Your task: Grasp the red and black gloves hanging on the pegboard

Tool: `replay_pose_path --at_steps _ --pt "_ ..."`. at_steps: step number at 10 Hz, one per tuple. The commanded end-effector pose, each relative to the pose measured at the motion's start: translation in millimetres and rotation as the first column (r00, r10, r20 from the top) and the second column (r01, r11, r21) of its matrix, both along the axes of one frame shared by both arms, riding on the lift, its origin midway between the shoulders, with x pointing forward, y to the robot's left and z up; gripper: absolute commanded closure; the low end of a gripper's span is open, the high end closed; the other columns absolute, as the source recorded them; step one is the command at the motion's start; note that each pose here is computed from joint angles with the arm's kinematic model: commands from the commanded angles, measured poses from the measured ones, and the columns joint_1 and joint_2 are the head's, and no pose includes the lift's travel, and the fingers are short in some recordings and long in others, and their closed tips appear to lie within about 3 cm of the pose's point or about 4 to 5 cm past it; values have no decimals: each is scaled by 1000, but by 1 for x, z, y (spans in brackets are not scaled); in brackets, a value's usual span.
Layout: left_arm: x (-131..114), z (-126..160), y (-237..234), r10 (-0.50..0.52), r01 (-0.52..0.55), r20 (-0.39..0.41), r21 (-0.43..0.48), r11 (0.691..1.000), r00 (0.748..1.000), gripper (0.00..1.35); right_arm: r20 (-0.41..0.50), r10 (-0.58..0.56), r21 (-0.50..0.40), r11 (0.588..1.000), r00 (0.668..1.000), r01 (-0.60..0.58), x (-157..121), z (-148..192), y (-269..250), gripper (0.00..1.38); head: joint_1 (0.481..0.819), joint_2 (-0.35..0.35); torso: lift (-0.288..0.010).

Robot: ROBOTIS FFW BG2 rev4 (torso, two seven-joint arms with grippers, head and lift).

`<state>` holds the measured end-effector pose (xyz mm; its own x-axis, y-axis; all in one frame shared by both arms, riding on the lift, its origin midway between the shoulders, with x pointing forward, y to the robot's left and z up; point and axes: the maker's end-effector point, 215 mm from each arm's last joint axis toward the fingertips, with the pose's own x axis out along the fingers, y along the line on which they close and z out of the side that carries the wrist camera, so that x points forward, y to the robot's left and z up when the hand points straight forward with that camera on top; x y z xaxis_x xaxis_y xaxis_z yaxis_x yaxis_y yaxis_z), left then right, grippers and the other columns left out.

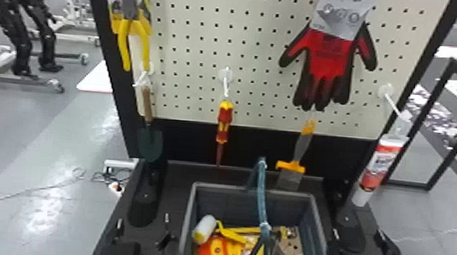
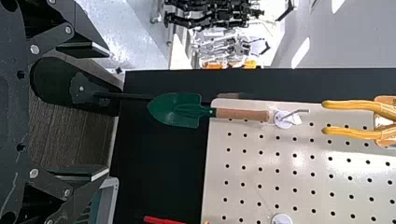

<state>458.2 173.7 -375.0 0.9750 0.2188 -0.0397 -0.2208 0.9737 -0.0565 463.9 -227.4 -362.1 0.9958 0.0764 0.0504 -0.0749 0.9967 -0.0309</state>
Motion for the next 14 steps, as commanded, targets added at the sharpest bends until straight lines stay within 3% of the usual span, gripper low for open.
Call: replay_pose_path --at_steps 1,6,9,14 --pt "0 1 -1 -2 2 3 2 1000 1000 394 1 0 1 1000 1000 0 0 0 0 410 549 0 -100" --pt "1 1 -2 -2 2 3 -1 1000 1000 394 5 -1 13 1000 1000 1 1 3 0 410 549 0 -100" --pt "0 1 -2 -4 4 2 2 1000 1000 394 85 59 -10 998 995 -58 27 74 4 410 549 0 -100" --pt "5 3 -11 -17 17 1 -4 1000 1000 394 138 178 -153 976 974 -156 83 193 -41 410 549 0 -100"
